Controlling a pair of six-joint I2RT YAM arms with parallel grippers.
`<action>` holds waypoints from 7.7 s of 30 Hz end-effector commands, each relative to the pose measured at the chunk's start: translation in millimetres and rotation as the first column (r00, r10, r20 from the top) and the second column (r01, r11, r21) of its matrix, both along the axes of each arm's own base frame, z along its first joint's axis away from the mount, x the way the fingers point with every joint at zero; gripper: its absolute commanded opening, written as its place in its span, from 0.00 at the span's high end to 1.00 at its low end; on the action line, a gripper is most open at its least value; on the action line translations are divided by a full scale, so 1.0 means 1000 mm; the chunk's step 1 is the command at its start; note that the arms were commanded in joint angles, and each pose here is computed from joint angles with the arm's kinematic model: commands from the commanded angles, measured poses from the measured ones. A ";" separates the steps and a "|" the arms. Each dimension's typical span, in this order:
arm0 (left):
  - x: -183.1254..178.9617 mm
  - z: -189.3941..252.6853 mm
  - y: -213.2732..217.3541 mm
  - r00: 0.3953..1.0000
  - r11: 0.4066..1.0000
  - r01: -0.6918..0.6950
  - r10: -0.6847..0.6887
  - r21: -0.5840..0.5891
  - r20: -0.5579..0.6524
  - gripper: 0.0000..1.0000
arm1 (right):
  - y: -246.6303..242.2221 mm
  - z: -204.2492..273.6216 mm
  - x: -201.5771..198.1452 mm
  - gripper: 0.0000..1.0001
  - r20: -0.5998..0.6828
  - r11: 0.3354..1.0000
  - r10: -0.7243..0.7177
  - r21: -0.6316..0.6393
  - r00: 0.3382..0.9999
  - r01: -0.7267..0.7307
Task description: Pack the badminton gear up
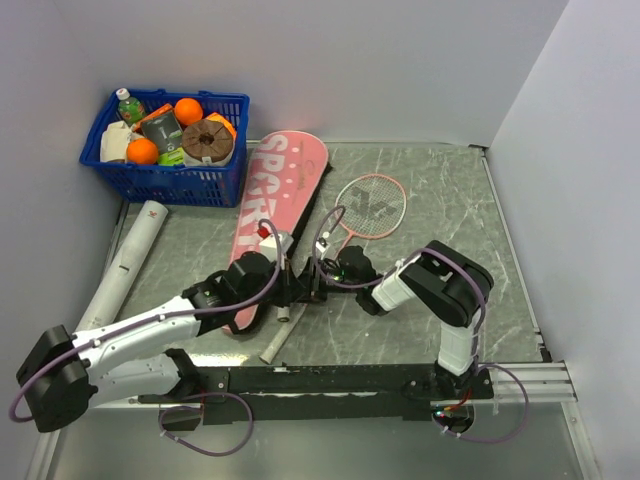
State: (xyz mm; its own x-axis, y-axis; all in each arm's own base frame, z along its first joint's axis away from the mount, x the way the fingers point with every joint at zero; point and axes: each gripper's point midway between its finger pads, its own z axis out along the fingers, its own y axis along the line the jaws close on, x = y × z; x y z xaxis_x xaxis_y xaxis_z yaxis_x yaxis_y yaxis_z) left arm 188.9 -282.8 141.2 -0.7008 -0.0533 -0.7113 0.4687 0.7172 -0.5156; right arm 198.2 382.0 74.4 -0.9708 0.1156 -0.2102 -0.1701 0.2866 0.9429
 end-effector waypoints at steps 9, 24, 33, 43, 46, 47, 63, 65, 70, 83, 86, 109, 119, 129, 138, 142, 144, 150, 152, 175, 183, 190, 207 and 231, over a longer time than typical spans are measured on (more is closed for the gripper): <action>0.001 -0.001 0.029 0.995 0.995 -0.092 0.093 0.026 -0.024 0.84 | 0.048 0.039 0.013 0.81 0.191 0.990 0.051 0.117 0.980 -0.075; 0.062 -0.033 0.199 0.652 0.595 -0.731 0.754 0.335 0.082 0.97 | 0.045 0.029 0.005 0.82 0.202 0.991 0.073 0.094 0.977 -0.093; 0.074 -0.076 0.259 0.395 0.331 -0.818 0.918 0.471 0.039 0.99 | 0.050 0.036 0.008 0.83 0.199 0.988 0.088 0.108 0.976 -0.111; 0.091 -0.117 0.249 0.430 0.404 -0.742 0.899 0.535 -0.082 0.99 | 0.060 0.030 0.020 0.84 0.212 0.993 0.082 0.065 0.974 -0.098; 0.090 -0.122 0.231 0.493 0.499 -0.709 0.856 0.498 -0.155 0.99 | 0.063 0.020 0.025 0.85 0.198 0.995 0.073 0.051 0.978 -0.084; 0.089 -0.123 0.227 0.504 0.517 -0.702 0.846 0.490 -0.171 0.99 | 0.065 0.020 0.027 0.85 0.199 0.995 0.070 0.054 0.978 -0.083; 0.054 -0.122 0.193 0.620 0.695 -0.632 0.719 0.342 -0.315 0.99 | 0.083 0.011 0.054 0.88 0.216 0.998 0.011 0.057 0.976 -0.023; 0.052 -0.123 0.190 0.629 0.702 -0.624 0.712 0.345 -0.311 0.99 | 0.088 0.015 0.057 0.88 0.222 0.998 0.002 0.065 0.975 -0.017; 0.048 -0.120 0.177 0.654 0.733 -0.600 0.680 0.320 -0.331 0.99 | 0.098 0.020 0.064 0.81 0.250 0.999 -0.020 0.053 0.968 0.007; 0.054 -0.100 0.169 0.671 0.722 -0.626 0.692 0.294 -0.267 0.99 | 0.076 0.010 0.047 0.40 0.244 0.999 -0.008 -0.030 0.970 0.016; 0.059 -0.096 0.171 0.672 0.714 -0.634 0.699 0.297 -0.244 0.99 | 0.060 0.014 0.044 0.39 0.239 0.999 -0.010 -0.049 0.971 0.022; 0.075 -0.053 0.196 0.653 0.651 -0.721 0.753 0.237 -0.081 0.99 | -0.103 -0.007 0.099 0.31 0.387 0.621 -0.196 -0.662 0.901 0.419; 0.078 -0.022 0.158 0.787 0.771 -0.604 0.617 0.202 -0.003 0.86 | -0.130 -0.029 0.115 0.29 0.322 0.491 -0.258 -0.768 0.911 0.411; 0.082 -0.016 0.124 0.843 0.807 -0.532 0.532 0.257 0.076 0.69 | -0.128 -0.049 0.121 0.28 0.260 0.462 -0.311 -0.799 0.914 0.385; 0.088 -0.027 0.111 0.857 0.802 -0.512 0.504 0.309 0.110 0.66 | -0.125 -0.061 0.127 0.44 0.222 0.453 -0.305 -0.822 0.926 0.346; 0.088 -0.025 0.108 0.858 0.809 -0.511 0.501 0.290 0.116 0.65 | -0.130 -0.068 0.121 0.73 0.177 0.471 -0.300 -0.827 0.937 0.307; 0.088 -0.024 0.108 0.859 0.812 -0.510 0.499 0.282 0.118 0.65 | -0.132 -0.073 0.117 0.82 0.151 0.469 -0.291 -0.838 0.945 0.279; 0.086 -0.022 0.108 0.859 0.820 -0.511 0.498 0.258 0.121 0.65 | -0.140 -0.075 0.106 1.00 0.121 0.480 -0.302 -0.838 0.945 0.261; 0.085 -0.022 0.109 0.858 0.821 -0.512 0.498 0.254 0.124 0.65 | -0.147 -0.067 0.105 1.00 0.131 0.481 -0.316 -0.831 0.940 0.278; 0.080 -0.001 0.093 0.900 0.872 -0.432 0.397 0.231 0.182 0.52 | -0.191 0.007 0.000 1.00 0.186 0.507 -0.210 -0.819 0.960 0.269; 0.069 -0.025 0.057 0.937 0.876 -0.340 0.286 0.343 0.200 0.46 | -0.196 -0.002 -0.028 1.00 0.168 0.525 -0.166 -0.819 0.972 0.231; 0.068 -0.047 0.048 0.930 0.812 -0.364 0.287 0.456 0.230 0.45 | -0.191 -0.010 -0.044 1.00 0.148 0.571 -0.133 -0.796 0.980 0.198; 0.084 -0.069 0.056 0.867 0.555 -0.498 0.294 0.666 0.403 0.38 | -0.183 -0.028 -0.058 1.00 0.107 0.625 -0.090 -0.768 0.990 0.140; 0.084 -0.082 0.061 0.882 0.511 -0.470 0.296 0.720 0.365 0.99 | -0.181 -0.028 -0.063 1.00 0.104 0.657 -0.090 -0.741 0.990 0.138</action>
